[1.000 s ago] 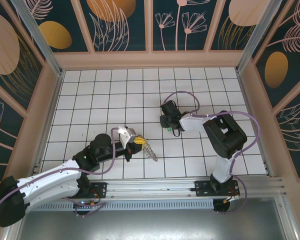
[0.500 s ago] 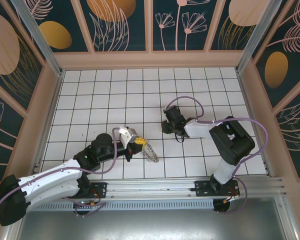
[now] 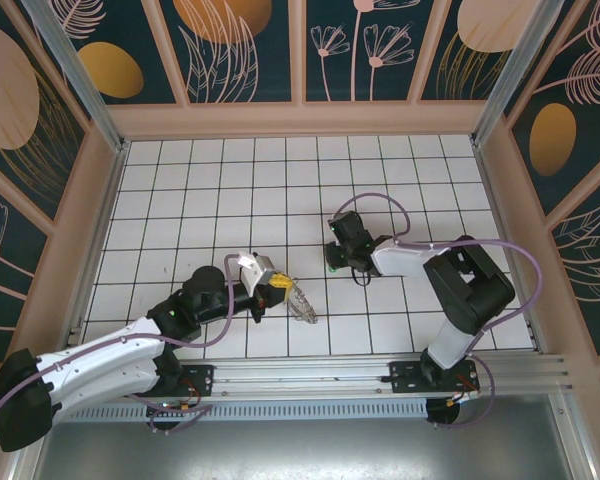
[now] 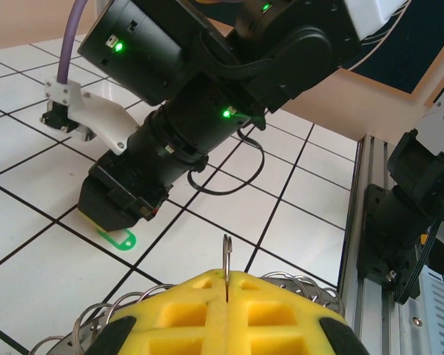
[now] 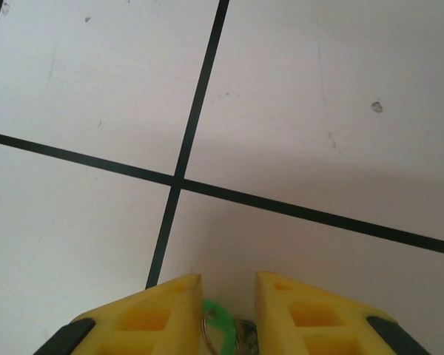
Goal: Put the keys on the keyring
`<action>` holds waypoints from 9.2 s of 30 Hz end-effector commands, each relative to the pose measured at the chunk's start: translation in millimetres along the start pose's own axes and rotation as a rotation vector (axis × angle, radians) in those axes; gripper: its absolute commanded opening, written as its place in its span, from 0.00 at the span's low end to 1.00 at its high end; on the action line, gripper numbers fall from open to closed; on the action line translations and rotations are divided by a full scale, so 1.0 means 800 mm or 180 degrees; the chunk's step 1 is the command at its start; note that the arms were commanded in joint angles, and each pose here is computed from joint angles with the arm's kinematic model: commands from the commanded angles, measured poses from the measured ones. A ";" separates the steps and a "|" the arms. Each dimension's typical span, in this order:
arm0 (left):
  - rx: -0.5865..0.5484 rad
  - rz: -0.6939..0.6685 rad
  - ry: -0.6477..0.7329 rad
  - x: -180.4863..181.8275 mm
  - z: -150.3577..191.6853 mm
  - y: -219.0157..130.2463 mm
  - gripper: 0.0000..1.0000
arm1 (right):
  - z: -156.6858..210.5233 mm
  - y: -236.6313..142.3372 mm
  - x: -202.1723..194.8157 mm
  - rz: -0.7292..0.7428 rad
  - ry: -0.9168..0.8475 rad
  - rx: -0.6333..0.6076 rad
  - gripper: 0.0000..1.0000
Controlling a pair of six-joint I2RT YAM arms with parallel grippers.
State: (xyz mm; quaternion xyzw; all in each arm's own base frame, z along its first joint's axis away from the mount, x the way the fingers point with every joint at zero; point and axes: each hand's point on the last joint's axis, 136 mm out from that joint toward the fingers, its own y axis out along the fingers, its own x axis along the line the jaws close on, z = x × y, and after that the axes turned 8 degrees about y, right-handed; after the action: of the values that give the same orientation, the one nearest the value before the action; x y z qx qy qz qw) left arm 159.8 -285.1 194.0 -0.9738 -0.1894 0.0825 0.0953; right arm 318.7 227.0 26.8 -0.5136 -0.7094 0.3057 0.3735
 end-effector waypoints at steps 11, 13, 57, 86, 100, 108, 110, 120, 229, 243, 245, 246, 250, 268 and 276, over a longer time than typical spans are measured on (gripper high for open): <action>-0.0238 0.0032 0.0053 -0.002 -0.037 0.001 0.00 | 0.011 -0.020 -0.006 -0.0088 -0.0172 0.0072 0.27; -0.0234 0.0029 0.0053 -0.002 -0.038 0.000 0.00 | 0.014 -0.018 -0.005 -0.0105 -0.0200 0.0100 0.27; -0.0178 -0.0004 0.0052 0.000 -0.031 0.000 0.00 | 0.014 -0.013 0.015 0.0191 -0.0477 0.0237 0.31; -0.0188 -0.0022 0.0088 0.001 -0.037 0.001 0.00 | 0.007 -0.003 0.004 0.0200 -0.0425 0.0231 0.16; -0.0186 -0.0017 0.0075 0.001 -0.037 0.000 0.00 | 0.010 -0.021 0.010 0.0031 -0.0386 0.0218 0.00; -0.0187 -0.0015 0.0064 0.001 -0.035 0.000 0.00 | 0.013 -0.023 0.005 0.0064 -0.0352 0.0209 0.01; -0.0178 -0.0017 0.0061 0.001 -0.034 0.000 0.00 | 0.013 -0.023 0.004 0.0062 -0.0342 0.0209 0.02; -0.0176 -0.0018 0.0051 0.001 -0.032 -0.001 0.00 | 0.012 -0.027 0.002 0.0080 -0.0309 0.0182 0.17; 0.0134 0.0729 0.0440 -0.064 -0.080 -0.042 0.00 | 0.059 -0.360 0.194 -0.2868 -0.2565 -0.1977 0.00; 0.0173 0.0861 0.0544 -0.073 -0.081 -0.047 0.00 | 0.080 -0.367 0.205 -0.2997 -0.2771 -0.1876 0.00; 0.0174 0.0857 0.0550 -0.072 -0.081 -0.047 0.00 | 0.082 -0.368 0.206 -0.3016 -0.2775 -0.1872 0.00; 0.0175 0.0858 0.0551 -0.073 -0.081 -0.047 0.00 | 0.083 -0.366 0.206 -0.3012 -0.2773 -0.1859 0.00; 0.0184 0.0867 0.0548 -0.073 -0.080 -0.046 0.00 | 0.083 -0.362 0.208 -0.2977 -0.2786 -0.1841 0.00; 0.0195 0.0882 0.0550 -0.073 -0.079 -0.043 0.00 | 0.075 -0.368 0.204 -0.2903 -0.2751 -0.2068 0.00; 0.0188 0.0891 0.0543 -0.073 -0.079 -0.043 0.00 | 0.074 -0.362 0.205 -0.2860 -0.2743 -0.2074 0.00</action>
State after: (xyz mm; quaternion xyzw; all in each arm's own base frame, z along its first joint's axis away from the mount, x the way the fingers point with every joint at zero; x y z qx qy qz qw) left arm 106.9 -283.7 246.3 -0.9856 -0.0474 0.0441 0.1562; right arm 89.9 297.3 262.1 -0.0807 -0.9930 0.0860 -0.0095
